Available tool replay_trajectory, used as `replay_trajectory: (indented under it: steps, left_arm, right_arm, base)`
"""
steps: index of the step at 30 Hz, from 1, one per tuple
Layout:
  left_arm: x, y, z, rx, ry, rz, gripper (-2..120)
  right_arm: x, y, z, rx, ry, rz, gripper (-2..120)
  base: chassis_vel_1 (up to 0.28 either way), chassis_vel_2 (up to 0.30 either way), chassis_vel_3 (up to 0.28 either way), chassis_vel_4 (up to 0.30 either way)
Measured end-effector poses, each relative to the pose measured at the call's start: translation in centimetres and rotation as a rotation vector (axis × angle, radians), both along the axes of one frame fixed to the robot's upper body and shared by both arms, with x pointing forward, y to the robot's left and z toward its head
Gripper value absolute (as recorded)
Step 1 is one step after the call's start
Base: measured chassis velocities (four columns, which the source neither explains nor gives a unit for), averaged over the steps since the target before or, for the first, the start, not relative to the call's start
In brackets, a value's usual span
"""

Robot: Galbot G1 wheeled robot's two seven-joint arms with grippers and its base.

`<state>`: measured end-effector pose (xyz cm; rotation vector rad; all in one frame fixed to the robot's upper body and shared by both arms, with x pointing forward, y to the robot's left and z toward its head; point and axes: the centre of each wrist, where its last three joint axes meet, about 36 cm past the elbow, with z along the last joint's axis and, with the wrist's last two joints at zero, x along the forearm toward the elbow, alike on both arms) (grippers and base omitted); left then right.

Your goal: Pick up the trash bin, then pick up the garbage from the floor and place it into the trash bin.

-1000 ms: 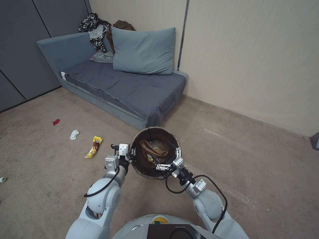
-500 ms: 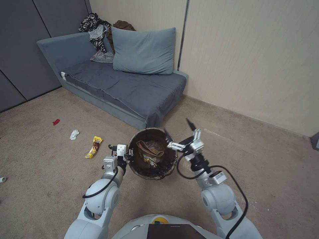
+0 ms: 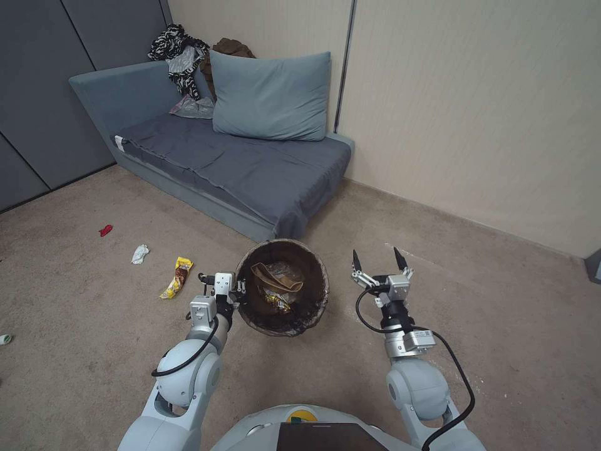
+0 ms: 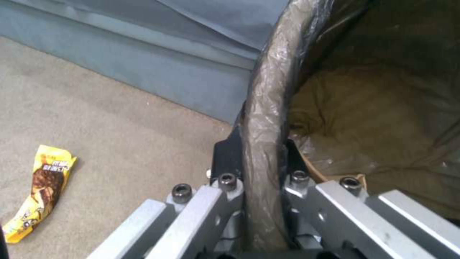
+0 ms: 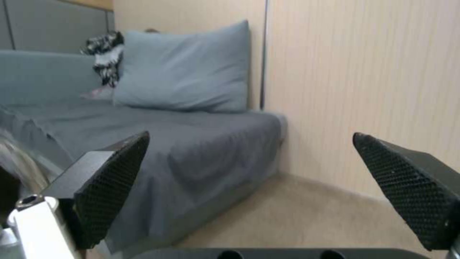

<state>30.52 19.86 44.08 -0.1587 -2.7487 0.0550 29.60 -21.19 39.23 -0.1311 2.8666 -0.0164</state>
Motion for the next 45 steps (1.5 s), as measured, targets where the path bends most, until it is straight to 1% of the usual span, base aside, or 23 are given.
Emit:
replay_trajectory:
  steps: [2, 8, 17, 25, 45]
  left_arm:
    - [0.0, 0.1, 0.1, -0.005, -0.003, 0.005, 3]
    - [0.0, 0.1, 0.2, -0.012, -0.006, 0.007, 3]
    - [0.0, 0.1, 0.4, -0.017, -0.012, 0.005, 3]
    - [0.0, 0.1, 0.4, -0.018, -0.018, 0.005, 3]
    - [0.0, 0.4, 0.5, -0.021, -0.024, 0.014, 3]
  right_arm:
    - [0.0, -0.6, -2.8, 0.007, 0.064, -0.032, 100]
    - [0.0, -0.7, -3.8, 0.016, 0.087, -0.041, 100]
    - [0.4, -0.6, -3.7, 0.029, 0.066, -0.034, 100]
    - [0.4, -0.7, -3.3, 0.029, 0.047, -0.030, 100]
    - [0.9, -0.8, -3.0, 0.028, 0.025, -0.028, 100]
  base:
    - [0.000, 0.000, 0.000, 0.000]
    - [0.000, 0.000, 0.000, 0.000]
    - [0.000, 0.000, 0.000, 0.000]
    - [0.069, 0.066, 0.063, 0.072]
    - [0.108, 0.111, 0.118, 0.118]
